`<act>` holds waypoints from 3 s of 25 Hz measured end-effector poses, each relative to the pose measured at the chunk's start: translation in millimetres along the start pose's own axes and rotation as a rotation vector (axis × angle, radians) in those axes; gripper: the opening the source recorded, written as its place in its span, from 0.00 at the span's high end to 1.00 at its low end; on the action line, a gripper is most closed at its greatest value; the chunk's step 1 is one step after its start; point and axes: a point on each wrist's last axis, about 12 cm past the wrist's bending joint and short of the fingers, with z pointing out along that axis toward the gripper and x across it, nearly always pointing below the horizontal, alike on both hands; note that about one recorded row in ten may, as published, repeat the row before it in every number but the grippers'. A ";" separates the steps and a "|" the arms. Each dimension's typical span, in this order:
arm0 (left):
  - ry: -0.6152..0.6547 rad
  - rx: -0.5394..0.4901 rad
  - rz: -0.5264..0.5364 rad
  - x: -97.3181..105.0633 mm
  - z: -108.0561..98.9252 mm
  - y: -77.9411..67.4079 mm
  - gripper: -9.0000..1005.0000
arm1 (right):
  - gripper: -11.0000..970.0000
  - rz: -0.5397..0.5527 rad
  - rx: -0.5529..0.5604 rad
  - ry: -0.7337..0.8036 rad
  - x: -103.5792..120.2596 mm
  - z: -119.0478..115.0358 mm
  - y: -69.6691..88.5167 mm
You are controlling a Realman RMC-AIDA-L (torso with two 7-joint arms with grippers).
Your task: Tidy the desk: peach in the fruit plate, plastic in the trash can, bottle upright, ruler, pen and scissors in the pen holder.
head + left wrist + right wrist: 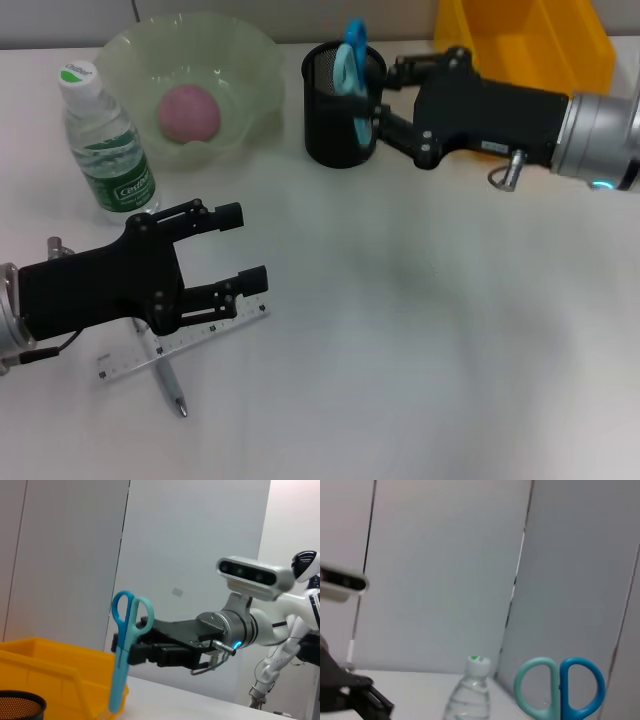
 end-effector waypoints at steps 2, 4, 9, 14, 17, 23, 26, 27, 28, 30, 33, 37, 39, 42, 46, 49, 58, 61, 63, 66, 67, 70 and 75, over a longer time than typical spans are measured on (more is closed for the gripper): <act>-0.002 0.003 -0.003 -0.7 0.7 0.4 0.22 | 0.74 -0.121 0.031 -0.029 0.6 1.2 -0.8; -0.002 0.005 -0.006 -1.2 1.1 0.5 0.22 | 0.74 -0.225 0.058 -0.043 1.2 4.5 -2.0; -0.005 0.012 -0.008 -3.1 3.4 1.8 0.22 | 0.74 -0.458 0.143 -0.007 10.9 23.2 -6.8; -0.014 0.002 -0.007 -4.2 3.5 3.1 0.22 | 0.74 -0.444 0.207 0.040 15.9 44.1 -13.4; -0.019 -0.002 -0.008 -5.6 4.2 4.3 0.22 | 0.74 -0.383 0.244 0.060 17.3 52.9 -17.4; -0.022 0.005 -0.011 -9.7 7.0 7.4 0.22 | 0.74 -0.177 0.293 0.093 17.1 65.6 -26.5; -0.022 0.009 -0.019 -10.9 7.6 7.9 0.22 | 0.74 -0.047 0.304 0.088 17.2 67.5 -28.4; -0.023 0.009 -0.019 -11.0 7.7 8.0 0.22 | 0.74 -0.047 0.304 0.088 17.2 67.5 -28.4; -0.023 0.009 -0.019 -11.0 7.7 8.0 0.22 | 0.74 -0.012 0.310 0.093 18.1 67.7 -29.2; -0.023 0.010 -0.019 -11.0 7.7 7.9 0.22 | 0.74 0.042 0.320 0.106 20.1 67.9 -30.3; -0.023 0.010 -0.019 -10.9 7.7 7.8 0.22 | 0.74 0.083 0.321 0.123 22.9 68.5 -29.5; -0.020 0.011 -0.020 -10.7 6.7 7.5 0.22 | 0.74 0.112 0.308 0.136 25.7 68.9 -26.3; -0.019 0.015 -0.020 -10.6 6.4 7.1 0.22 | 0.74 0.124 0.309 0.137 26.6 68.1 -25.8; -0.019 0.021 -0.020 -10.8 5.4 6.4 0.22 | 0.70 0.137 0.313 0.138 27.7 67.2 -25.5; -0.022 0.027 -0.021 -10.9 3.4 5.2 0.22 | 0.60 0.152 0.322 0.135 28.6 65.6 -25.7; -0.018 0.029 -0.022 -10.4 2.7 4.8 0.22 | 0.54 0.166 0.332 0.125 29.2 63.0 -25.8; -0.020 0.048 -0.021 -11.8 0.1 3.1 0.22 | 0.31 0.243 0.354 0.013 25.0 51.0 -24.4; -0.018 0.052 -0.020 -12.0 -0.9 2.8 0.22 | 0.31 0.313 0.350 -0.087 19.8 38.7 -22.5; -0.017 0.054 -0.019 -12.5 -2.2 3.0 0.22 | 0.31 0.369 0.334 -0.165 15.8 27.1 -20.1; -0.016 0.061 -0.020 -13.2 -3.7 2.6 0.22 | 0.31 0.429 0.269 -0.287 5.8 8.0 -14.4; -0.014 0.063 -0.023 -13.4 -4.5 2.5 0.22 | 0.31 0.436 0.227 -0.314 1.4 1.5 -11.9; -0.003 0.071 -0.038 -14.4 -6.4 3.2 0.22 | 0.31 0.428 0.054 -0.305 -8.7 -13.1 -2.9; 0.033 0.083 -0.062 -15.5 -9.0 4.9 0.22 | 0.31 0.378 -0.242 -0.114 -5.9 -26.1 16.3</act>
